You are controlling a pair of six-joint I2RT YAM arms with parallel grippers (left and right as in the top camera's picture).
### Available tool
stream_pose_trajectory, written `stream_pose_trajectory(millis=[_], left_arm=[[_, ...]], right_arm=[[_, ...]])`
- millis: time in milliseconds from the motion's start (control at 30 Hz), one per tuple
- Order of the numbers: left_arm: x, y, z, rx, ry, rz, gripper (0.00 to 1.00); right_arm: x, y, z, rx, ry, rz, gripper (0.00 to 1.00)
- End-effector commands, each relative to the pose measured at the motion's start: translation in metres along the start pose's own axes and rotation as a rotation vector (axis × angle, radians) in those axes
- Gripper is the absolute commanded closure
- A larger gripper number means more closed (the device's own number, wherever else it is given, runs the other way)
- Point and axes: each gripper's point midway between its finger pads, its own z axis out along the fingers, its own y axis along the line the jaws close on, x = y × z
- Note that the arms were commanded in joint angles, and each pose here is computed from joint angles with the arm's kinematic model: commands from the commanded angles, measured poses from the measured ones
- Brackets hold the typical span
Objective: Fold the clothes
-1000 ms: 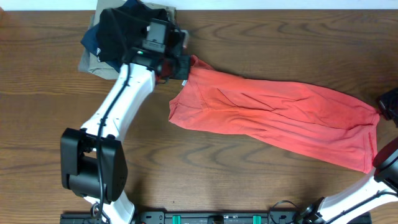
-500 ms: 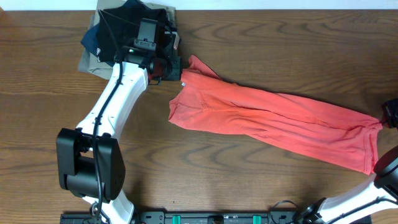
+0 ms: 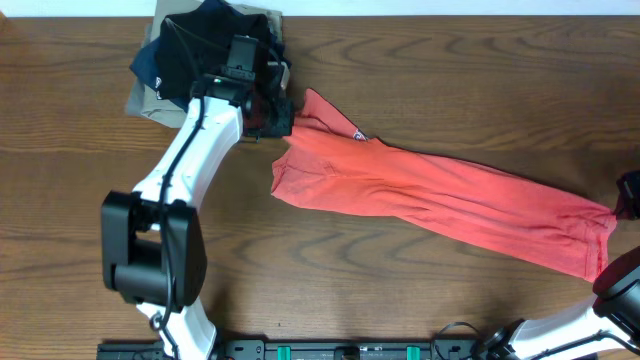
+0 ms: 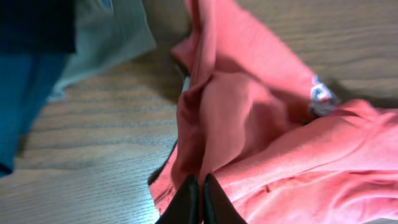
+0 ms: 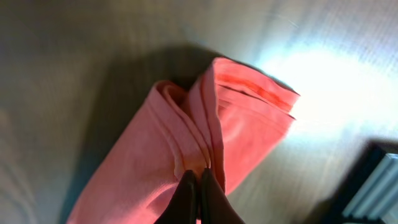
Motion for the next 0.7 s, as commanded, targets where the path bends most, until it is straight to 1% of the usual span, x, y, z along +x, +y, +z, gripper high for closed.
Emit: stream_pose_trajectory(millis=[0,100,233,267,300,333,367,400,433,467,533,667], left_arm=[[0.005,0.006,0.015,-0.01,0.039,-0.017,0.94],[0.007,0.007,0.018,-0.011,0.047,-0.019,0.94],[0.008,0.008,0.018,-0.016,0.052,-0.02,0.94],[0.01,0.009,0.018,-0.019,0.059,-0.022,0.93],[0.011,0.01,0.018,-0.024,0.065,-0.024,0.9],[0.013,0.012,0.018,-0.035,0.073,-0.026,0.78],[0.016,0.015,0.017,-0.05,0.083,-0.028,0.6],[0.019,0.018,0.017,-0.069,0.093,-0.03,0.49],[0.021,0.02,0.016,-0.083,0.103,-0.031,0.48],[0.023,0.021,0.016,-0.085,0.11,-0.033,0.48],[0.024,0.02,0.015,-0.085,0.112,-0.033,0.49],[0.02,0.018,0.008,-0.08,0.091,-0.029,0.49]], right_arm=[[-0.012,-0.019,-0.008,0.07,-0.066,0.078,0.99],[-0.014,-0.026,-0.009,0.101,-0.081,0.086,0.98],[-0.013,-0.027,-0.007,0.105,-0.075,0.086,0.8],[-0.013,-0.027,-0.006,0.107,-0.074,0.086,0.7],[-0.013,-0.027,-0.006,0.107,-0.073,0.086,0.65],[-0.013,-0.027,-0.005,0.106,-0.073,0.086,0.54],[-0.013,-0.026,-0.005,0.103,-0.071,0.086,0.33],[-0.012,-0.025,-0.005,0.095,-0.066,0.086,0.09],[-0.01,-0.022,-0.005,0.078,-0.055,0.085,0.04],[-0.008,-0.019,-0.005,0.06,-0.043,0.085,0.02],[-0.006,-0.01,-0.004,0.018,-0.024,0.053,0.01],[-0.002,0.017,-0.005,-0.104,-0.003,-0.097,0.02]])
